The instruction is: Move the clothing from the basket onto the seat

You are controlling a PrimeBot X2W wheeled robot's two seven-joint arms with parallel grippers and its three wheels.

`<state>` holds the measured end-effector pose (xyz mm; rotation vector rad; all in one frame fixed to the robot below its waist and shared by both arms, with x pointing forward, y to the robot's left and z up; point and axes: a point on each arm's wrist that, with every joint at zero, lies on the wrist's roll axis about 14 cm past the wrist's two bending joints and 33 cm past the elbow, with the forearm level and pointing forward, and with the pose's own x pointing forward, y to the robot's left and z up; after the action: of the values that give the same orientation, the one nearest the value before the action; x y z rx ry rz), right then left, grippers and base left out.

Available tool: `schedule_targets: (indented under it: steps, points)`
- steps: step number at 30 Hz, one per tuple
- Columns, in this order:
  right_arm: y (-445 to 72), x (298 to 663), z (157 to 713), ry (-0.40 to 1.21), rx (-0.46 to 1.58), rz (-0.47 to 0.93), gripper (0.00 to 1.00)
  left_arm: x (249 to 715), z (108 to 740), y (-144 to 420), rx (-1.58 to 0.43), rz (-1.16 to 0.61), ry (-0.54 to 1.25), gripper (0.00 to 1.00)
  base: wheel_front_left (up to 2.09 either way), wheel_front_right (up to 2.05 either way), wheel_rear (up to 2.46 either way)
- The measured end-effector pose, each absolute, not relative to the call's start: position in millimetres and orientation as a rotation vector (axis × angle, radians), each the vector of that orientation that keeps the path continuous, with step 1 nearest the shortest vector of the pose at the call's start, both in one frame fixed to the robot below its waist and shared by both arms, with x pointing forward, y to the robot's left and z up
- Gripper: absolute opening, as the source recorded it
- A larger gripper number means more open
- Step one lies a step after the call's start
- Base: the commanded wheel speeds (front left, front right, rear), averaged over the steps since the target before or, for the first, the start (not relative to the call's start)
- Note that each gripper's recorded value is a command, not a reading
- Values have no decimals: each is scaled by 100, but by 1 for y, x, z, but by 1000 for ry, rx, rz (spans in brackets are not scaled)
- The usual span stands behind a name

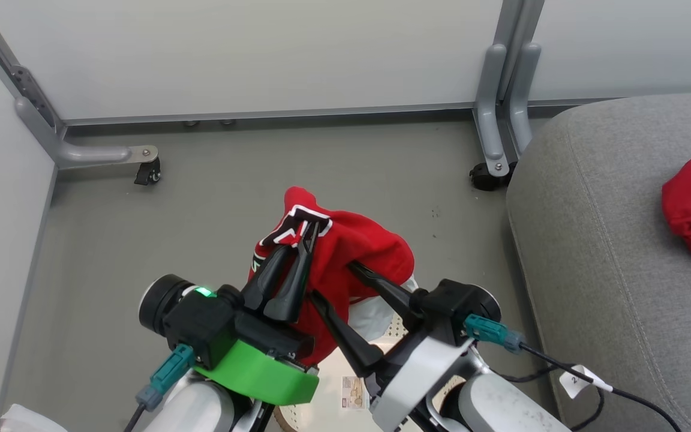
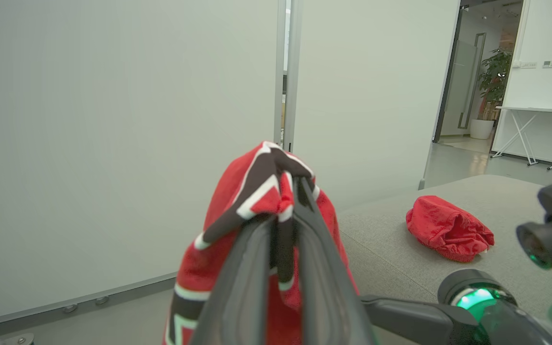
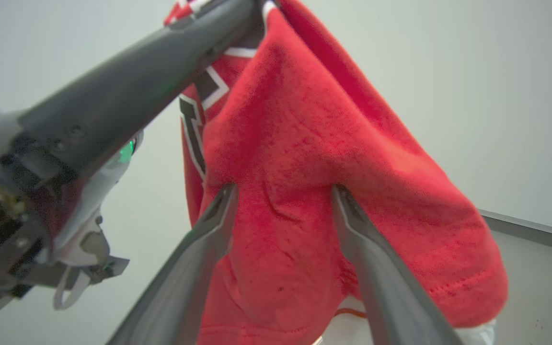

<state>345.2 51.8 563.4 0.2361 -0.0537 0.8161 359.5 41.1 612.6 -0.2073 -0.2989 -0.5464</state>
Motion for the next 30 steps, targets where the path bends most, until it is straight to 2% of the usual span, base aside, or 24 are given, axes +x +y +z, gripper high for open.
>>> schedule_targets:
  steps: [6, 18, 19, 20, 21, 30]
  points:
    - [73, 352, 563, -52, 227, 884, 100, 356, 608, 32, -212, -576, -283, 0, 0, 0, 0]
    - [87, 359, 582, -115, 286, 938, 100, 354, 602, 22, -214, -609, -258, 0, 0, 0, 0]
    - [87, 361, 582, -115, 283, 938, 60, 354, 602, 22, -214, -609, -257, 0, 0, 0, 0]
    - [87, 362, 582, -116, 282, 937, 11, 354, 602, 22, -214, -611, -257, 0, 0, 0, 0]
    - [87, 362, 583, -118, 286, 938, 0, 354, 602, 22, -214, -612, -257, 0, 0, 0, 0]
    - [88, 361, 583, -113, 289, 945, 0, 352, 603, 21, -215, -612, -264, 0, 0, 0, 0]
